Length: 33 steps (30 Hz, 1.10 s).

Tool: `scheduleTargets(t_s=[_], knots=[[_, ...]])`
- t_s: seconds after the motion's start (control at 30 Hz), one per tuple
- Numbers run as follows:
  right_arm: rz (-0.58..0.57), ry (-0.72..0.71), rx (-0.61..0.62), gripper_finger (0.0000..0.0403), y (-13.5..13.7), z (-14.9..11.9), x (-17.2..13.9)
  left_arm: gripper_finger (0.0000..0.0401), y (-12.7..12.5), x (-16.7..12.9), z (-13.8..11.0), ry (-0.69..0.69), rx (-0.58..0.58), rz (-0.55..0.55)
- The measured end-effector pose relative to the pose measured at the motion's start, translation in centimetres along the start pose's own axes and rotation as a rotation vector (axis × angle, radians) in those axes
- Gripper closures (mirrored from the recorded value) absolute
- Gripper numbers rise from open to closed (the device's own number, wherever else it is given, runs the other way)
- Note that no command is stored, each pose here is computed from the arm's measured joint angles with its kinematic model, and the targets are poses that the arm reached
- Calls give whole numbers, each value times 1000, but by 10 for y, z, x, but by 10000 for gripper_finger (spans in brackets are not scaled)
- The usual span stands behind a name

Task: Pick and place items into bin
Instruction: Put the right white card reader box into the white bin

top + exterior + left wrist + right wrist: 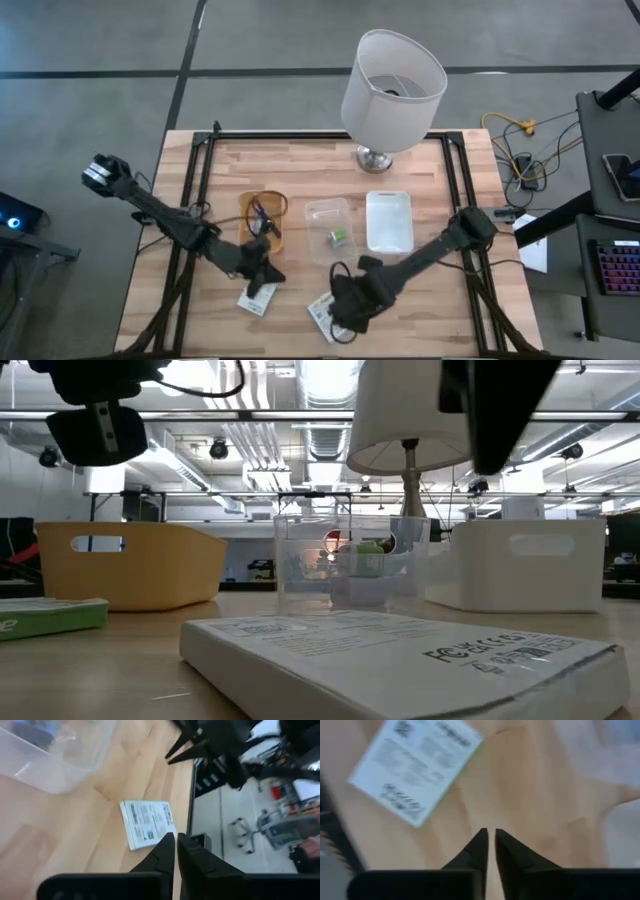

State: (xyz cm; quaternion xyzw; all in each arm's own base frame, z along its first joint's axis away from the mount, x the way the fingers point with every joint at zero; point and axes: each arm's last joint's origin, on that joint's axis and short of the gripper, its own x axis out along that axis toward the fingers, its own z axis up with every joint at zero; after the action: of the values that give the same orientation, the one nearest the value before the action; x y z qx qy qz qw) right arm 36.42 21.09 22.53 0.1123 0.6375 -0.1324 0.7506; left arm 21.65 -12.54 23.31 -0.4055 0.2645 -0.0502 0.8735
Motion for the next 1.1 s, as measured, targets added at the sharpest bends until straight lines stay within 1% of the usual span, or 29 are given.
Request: scheduleTargets(t_s=[0.1, 0.23, 0.3, 0.37, 0.43, 0.53, 0.63, 0.7, 0.77, 0.83, 0.87, 0.97, 1.1], knots=[[67, -35, 89, 392, 2, -6, 7, 400, -7, 20, -6, 37, 16, 29], [144, -78, 222, 394, 0, -13, 31, 401, -14, 47, -17, 84, 32, 68], [205, -107, 292, 394, -2, -16, 43, 401, -18, 61, -20, 98, 39, 82], [267, -133, 355, 394, -4, -21, 50, 401, -22, 74, -23, 111, 45, 97], [298, -135, 440, 394, -9, -27, 58, 401, -25, 86, -24, 111, 46, 98], [334, -140, 576, 394, -19, -35, 68, 401, -23, 99, -30, 156, 48, 111], [384, -189, 665, 394, -25, -38, 69, 401, -16, 112, -38, 224, 50, 133], [393, -199, 698, 394, -26, -40, 72, 401, -15, 119, -42, 254, 48, 120], [389, -203, 712, 394, -27, -40, 74, 401, -12, 124, -46, 282, 50, 134], [402, -208, 711, 394, -26, -39, 74, 401, -12, 128, -47, 283, 50, 129], [404, -208, 711, 394, -24, -39, 75, 401, -12, 128, -48, 285, 54, 144], [388, -202, 710, 394, -22, -38, 80, 401, -18, 131, -45, 265, 68, 116], [396, -210, 710, 394, -18, -34, 81, 401, -16, 137, -44, 258, 82, 133]])
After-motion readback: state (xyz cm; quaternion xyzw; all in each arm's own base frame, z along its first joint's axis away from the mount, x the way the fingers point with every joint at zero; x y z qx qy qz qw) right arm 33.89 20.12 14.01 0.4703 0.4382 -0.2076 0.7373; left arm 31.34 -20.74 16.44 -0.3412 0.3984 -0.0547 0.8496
